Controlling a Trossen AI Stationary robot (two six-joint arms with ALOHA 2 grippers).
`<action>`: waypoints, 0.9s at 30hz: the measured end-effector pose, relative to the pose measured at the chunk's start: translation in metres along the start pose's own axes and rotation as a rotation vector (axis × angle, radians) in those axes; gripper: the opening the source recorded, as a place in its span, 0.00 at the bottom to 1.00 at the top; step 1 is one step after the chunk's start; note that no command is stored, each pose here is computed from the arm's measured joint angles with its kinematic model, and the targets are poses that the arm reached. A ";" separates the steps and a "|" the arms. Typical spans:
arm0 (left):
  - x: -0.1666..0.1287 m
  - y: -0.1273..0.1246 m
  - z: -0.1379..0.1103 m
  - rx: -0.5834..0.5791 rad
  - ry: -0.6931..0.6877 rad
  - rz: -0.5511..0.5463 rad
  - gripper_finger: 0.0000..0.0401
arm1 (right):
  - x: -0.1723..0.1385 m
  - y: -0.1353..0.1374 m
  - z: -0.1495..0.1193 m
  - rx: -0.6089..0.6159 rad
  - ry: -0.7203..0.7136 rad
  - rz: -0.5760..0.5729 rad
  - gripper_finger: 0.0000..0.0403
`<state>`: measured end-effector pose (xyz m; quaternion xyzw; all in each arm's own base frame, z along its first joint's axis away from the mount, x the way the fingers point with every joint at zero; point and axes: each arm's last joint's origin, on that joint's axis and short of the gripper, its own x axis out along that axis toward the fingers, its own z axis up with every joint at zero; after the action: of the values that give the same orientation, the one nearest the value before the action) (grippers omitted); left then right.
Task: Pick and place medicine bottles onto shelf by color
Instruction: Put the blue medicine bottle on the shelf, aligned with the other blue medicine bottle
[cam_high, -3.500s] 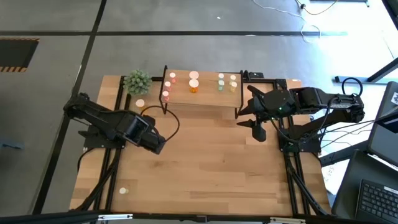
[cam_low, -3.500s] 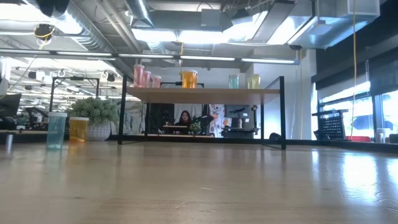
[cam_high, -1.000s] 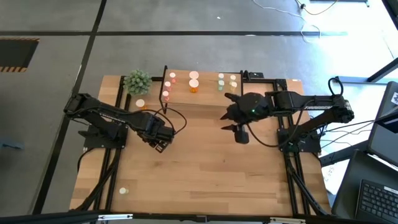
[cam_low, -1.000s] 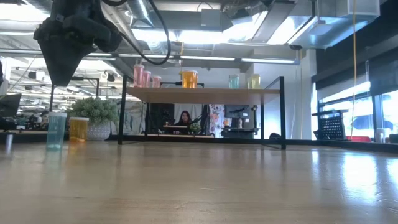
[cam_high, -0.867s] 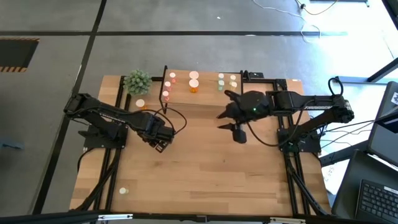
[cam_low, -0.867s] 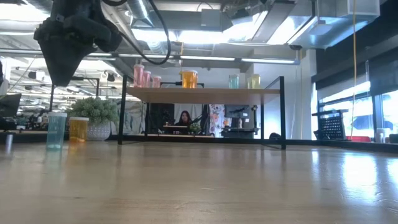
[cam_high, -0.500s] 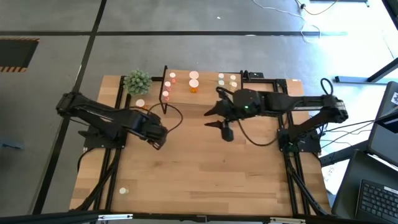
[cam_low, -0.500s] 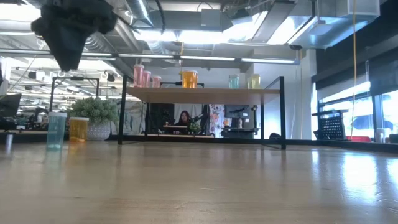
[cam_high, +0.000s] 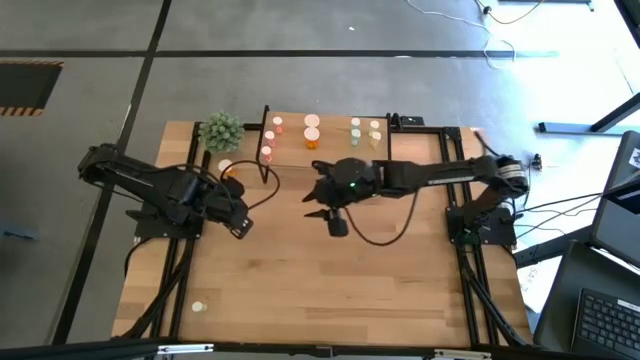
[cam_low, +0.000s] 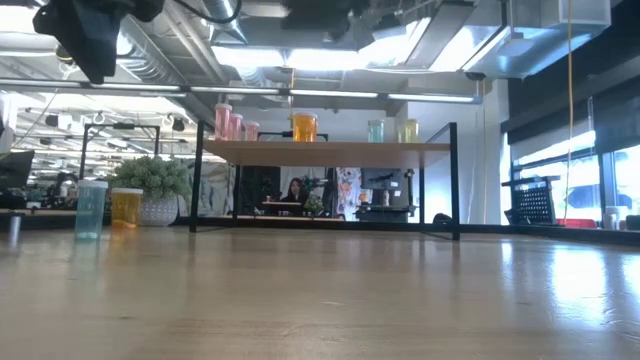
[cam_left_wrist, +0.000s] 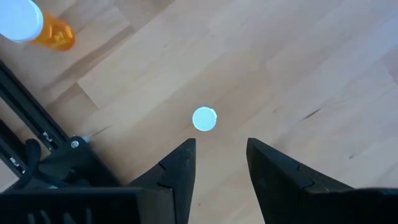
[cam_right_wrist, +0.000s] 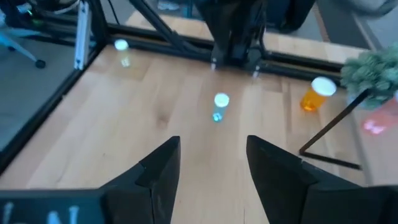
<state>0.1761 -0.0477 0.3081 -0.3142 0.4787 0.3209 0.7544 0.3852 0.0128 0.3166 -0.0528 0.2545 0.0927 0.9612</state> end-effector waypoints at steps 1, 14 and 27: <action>0.000 0.001 0.000 0.002 0.003 0.006 0.34 | 0.007 -0.001 -0.003 0.001 0.006 -0.001 0.47; -0.004 0.003 -0.004 0.023 0.012 0.003 0.34 | 0.086 -0.005 -0.040 0.003 0.009 0.007 0.47; -0.006 0.002 -0.007 0.038 0.020 -0.013 0.34 | 0.115 0.004 -0.053 -0.015 -0.048 0.061 0.47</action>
<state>0.1688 -0.0532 0.3104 -0.3063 0.4900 0.3037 0.7575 0.4568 0.0263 0.2131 -0.0501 0.2320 0.1250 0.9633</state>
